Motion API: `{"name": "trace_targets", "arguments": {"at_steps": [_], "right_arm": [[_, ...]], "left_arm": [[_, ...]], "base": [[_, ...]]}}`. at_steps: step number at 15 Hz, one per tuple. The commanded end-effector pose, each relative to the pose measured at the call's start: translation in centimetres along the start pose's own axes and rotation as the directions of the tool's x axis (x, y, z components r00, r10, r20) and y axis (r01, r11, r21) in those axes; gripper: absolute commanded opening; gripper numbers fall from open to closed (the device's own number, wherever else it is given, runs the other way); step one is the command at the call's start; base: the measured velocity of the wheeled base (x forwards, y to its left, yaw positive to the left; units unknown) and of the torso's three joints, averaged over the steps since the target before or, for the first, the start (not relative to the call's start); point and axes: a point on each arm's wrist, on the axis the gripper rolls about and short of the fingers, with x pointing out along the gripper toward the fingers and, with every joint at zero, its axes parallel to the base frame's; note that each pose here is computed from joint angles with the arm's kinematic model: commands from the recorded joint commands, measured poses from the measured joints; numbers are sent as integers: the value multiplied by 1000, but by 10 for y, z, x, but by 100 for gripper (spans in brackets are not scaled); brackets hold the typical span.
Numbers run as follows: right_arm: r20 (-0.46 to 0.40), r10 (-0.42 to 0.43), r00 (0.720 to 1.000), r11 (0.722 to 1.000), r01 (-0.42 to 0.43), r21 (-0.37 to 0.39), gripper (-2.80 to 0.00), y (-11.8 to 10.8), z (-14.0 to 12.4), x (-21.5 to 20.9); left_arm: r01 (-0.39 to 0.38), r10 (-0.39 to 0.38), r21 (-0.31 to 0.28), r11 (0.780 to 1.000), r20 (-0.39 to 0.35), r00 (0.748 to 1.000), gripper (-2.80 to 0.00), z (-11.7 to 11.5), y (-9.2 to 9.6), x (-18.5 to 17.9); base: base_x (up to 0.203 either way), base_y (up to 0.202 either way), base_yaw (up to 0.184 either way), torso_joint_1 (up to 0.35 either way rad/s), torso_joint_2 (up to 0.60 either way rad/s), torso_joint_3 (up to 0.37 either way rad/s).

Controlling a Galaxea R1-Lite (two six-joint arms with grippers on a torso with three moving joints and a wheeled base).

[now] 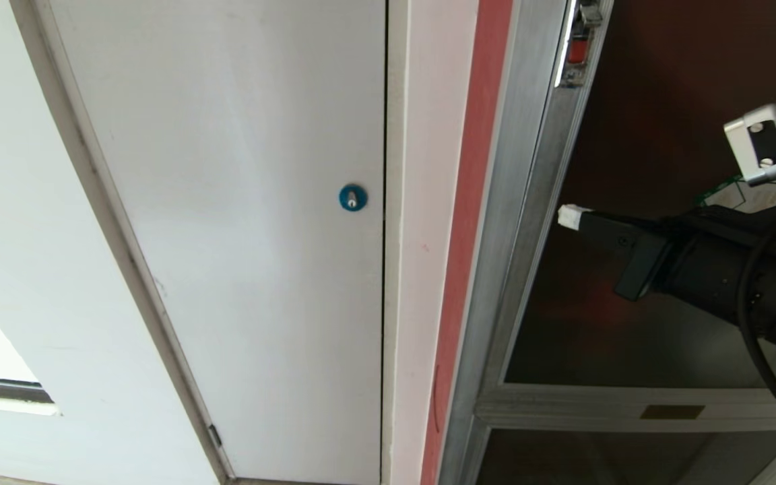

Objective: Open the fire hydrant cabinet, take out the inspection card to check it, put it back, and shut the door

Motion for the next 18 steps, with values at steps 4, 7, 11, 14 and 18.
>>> {"name": "trace_targets", "arguments": {"at_steps": [4, 7, 11, 14, 18], "right_arm": [[138, 13, 990, 1000, -12, -8, -280, 5, 46, -10], [153, 28, 988, 1000, -30, 9, -280, 9, 71, -11], [161, 48, 986, 999, -52, 18, -280, 12, 104, -16], [164, 60, 985, 998, -64, 18, -280, 13, 120, -15], [164, 59, 985, 998, -63, 18, -280, 14, 132, -5]], "left_arm": [[0, 0, 0, 1000, -12, 1000, -280, -3, 0, 1], [0, 0, 0, 1000, -12, 1000, -280, -3, 0, 1], [0, 0, 0, 1000, -12, 1000, -280, -3, 0, 1], [0, 0, 0, 1000, -12, 1000, -280, -3, 0, 1], [0, 0, 0, 1000, -12, 1000, -280, -3, 0, 1]], "base": [[0, 0, 0, 0, 0, 0], [0, 0, 0, 0, 0, 0], [0, 0, 0, 0, 0, 0], [0, 0, 0, 0, 0, 0], [0, 0, 0, 0, 0, 0]]}}
